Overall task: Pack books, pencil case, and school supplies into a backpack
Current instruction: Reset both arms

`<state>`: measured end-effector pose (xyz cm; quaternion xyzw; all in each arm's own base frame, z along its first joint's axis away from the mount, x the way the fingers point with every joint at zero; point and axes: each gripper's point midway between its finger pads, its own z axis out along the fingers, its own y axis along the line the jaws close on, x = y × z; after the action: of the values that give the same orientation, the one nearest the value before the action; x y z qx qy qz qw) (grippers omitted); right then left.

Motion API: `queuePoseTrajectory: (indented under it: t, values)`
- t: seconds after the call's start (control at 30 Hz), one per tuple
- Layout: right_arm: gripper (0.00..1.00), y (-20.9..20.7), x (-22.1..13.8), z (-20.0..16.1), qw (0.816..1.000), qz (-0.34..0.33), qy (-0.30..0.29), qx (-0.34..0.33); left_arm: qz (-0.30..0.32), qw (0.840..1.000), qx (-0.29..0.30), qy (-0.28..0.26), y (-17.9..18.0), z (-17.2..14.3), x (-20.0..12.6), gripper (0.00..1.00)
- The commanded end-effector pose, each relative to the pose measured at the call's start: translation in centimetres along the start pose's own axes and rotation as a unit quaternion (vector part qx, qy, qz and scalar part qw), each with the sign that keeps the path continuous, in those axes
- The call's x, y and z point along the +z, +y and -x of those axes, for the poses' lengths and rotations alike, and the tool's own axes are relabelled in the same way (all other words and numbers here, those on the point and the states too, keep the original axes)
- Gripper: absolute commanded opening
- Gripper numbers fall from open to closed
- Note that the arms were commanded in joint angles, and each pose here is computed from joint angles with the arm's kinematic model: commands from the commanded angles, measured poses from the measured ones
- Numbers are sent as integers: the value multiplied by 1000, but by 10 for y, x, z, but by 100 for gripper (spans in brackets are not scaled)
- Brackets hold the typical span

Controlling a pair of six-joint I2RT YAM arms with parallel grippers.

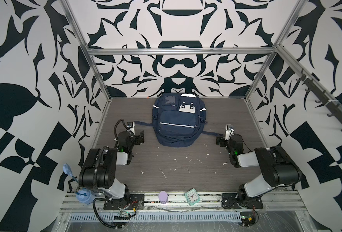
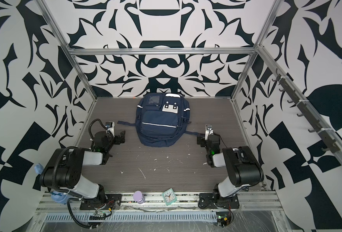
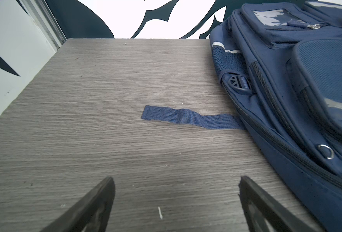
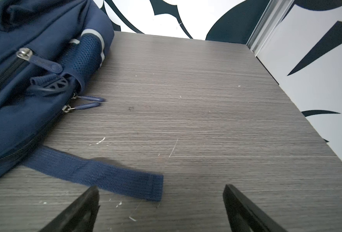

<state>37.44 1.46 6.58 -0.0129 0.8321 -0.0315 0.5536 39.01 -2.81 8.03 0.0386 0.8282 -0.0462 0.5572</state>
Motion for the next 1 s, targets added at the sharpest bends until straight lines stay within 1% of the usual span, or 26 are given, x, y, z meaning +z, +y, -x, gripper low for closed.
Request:
queuePoseTrajectory:
  t: [0.0,0.13,0.27,0.33,0.43,0.47,0.53,0.97]
  values:
    - [99,-7,-7,18,999,-13,-48,14,-5,1000,3,-10,-1,6,2,99]
    - [100,0,-4,18,999,10,-41,8,-5,1000,4,-11,-1,6,1,99]
    - [100,-7,-2,18,999,21,-35,32,-5,1000,4,-11,-1,6,1,99]
    - [100,-6,-1,18,999,23,-32,30,-4,1000,4,-12,-1,7,2,99]
    - [100,-2,6,18,999,33,-10,26,-5,1000,4,-11,-1,7,1,99]
    - [100,-1,7,15,999,34,-2,22,-5,1000,4,-12,-1,7,1,99]
    - [99,-4,7,17,999,23,-8,26,-4,1000,4,-12,-1,7,1,99]
    - [99,-4,8,16,999,22,-5,26,-2,1000,4,-11,0,6,1,99]
